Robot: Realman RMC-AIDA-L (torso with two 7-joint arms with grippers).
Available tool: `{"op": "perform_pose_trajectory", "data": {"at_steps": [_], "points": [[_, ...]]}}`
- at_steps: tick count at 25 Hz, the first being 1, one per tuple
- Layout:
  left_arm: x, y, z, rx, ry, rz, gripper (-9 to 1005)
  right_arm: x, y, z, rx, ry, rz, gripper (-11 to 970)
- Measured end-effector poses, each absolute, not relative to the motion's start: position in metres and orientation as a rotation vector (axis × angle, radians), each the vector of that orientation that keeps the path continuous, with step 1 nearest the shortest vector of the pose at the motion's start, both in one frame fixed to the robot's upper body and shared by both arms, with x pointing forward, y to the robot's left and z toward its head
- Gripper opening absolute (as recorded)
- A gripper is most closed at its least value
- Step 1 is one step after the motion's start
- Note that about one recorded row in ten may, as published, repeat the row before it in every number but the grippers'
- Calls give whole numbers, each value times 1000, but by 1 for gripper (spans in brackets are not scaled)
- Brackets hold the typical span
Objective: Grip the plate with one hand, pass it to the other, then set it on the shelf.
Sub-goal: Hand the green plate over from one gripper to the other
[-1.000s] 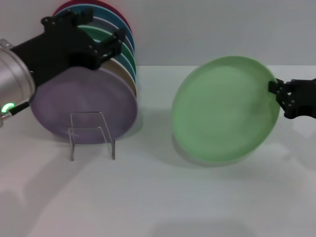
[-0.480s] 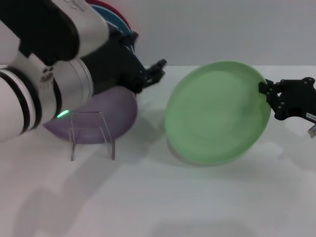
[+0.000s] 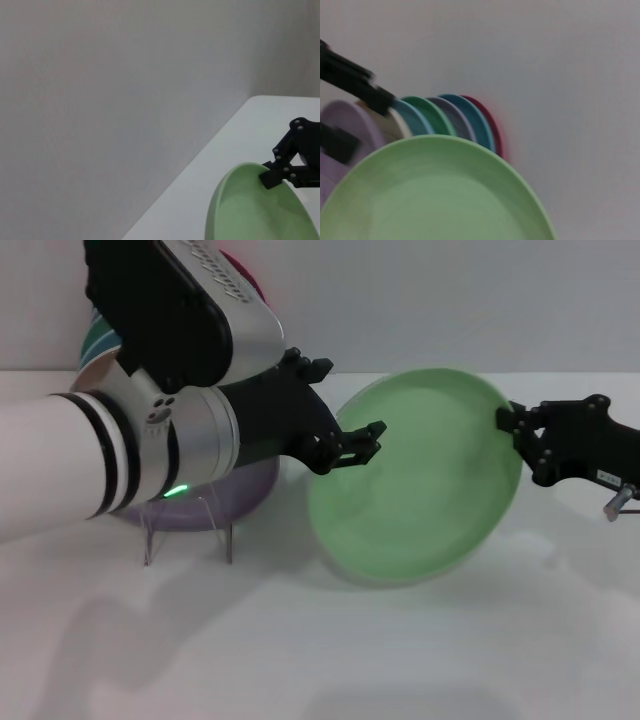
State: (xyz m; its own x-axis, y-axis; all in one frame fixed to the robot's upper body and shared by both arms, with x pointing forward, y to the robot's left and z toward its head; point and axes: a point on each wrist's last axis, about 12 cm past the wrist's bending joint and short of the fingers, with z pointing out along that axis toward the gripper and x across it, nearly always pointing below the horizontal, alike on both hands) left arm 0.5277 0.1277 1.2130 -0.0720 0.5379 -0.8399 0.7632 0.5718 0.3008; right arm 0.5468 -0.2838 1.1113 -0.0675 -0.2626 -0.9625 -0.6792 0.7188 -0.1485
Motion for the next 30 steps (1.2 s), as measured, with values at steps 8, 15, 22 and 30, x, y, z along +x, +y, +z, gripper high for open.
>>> {"op": "perform_pose_trajectory", "data": {"at_steps": [8,15,22,30], "points": [[535,126,1205,1088,1765,-261,759,540,-275,1114,-783,1610,496,30],[536,127,1206,1076,1759,-253,723,538,-277,1114,-769,1604,514,31],[533,127,1208,1137,1728,-222,688,538,-278,1111,-760,1615,520,32],[530,126,1210,1163,1683,-193,357,538,-278,1111,-749,1622,535,34]]}}
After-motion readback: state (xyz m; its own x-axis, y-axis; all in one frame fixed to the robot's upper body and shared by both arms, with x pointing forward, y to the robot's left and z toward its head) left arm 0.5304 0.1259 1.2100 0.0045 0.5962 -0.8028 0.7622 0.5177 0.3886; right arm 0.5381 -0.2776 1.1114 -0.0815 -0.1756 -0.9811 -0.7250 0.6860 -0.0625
